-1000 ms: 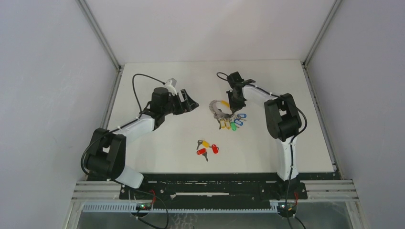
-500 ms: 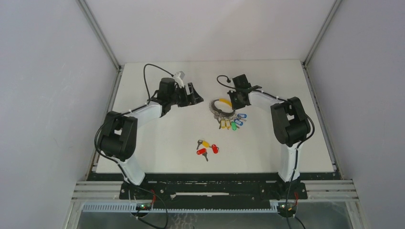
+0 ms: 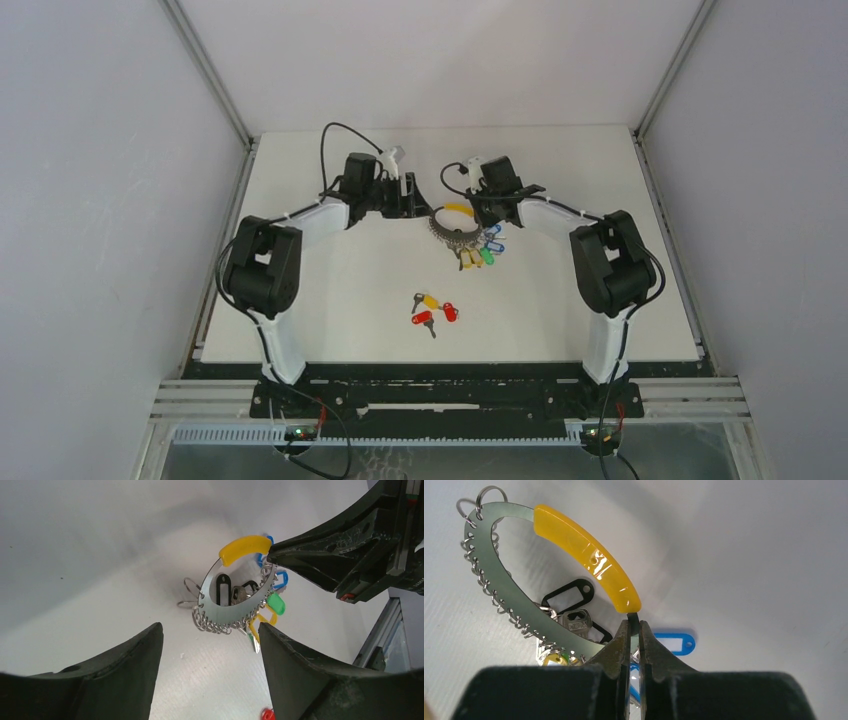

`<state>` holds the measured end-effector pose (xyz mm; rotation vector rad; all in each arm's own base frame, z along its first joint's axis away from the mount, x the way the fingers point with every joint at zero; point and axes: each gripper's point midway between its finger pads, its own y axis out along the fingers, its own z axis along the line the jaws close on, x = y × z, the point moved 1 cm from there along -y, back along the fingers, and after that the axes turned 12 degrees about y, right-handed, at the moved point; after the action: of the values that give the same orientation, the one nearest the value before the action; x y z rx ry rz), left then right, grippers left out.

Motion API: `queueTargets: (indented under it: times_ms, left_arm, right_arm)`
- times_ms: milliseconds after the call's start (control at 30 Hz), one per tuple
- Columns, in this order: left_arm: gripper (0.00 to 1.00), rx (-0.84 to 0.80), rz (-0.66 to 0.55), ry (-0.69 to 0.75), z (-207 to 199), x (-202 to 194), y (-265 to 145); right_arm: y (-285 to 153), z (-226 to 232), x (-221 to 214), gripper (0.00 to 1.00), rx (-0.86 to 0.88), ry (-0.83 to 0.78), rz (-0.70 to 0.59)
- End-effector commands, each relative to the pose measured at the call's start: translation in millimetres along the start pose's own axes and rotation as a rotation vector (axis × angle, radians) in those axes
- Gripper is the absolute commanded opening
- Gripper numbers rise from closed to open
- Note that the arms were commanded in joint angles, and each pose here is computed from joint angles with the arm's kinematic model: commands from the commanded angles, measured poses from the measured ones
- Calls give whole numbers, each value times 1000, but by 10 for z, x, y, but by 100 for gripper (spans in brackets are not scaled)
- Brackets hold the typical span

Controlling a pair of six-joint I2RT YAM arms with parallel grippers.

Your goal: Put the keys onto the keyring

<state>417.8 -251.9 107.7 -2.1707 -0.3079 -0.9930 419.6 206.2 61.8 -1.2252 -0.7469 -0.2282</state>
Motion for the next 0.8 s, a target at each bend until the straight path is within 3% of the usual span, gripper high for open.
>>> queueTargets:
  times_ms: [0,267,767]
  left_arm:
    - [73,-61,4,78,-68,124,8]
    - [61,-139,38,96,-138,98,61]
    - [59,-163,107,211,-86,64,81]
  right_arm:
    - [-184,194,323,0,60,-85,-126]
    - [-251,341,374,0,97,-170,-157]
    - [-270,472,346,0,142,-247,-155]
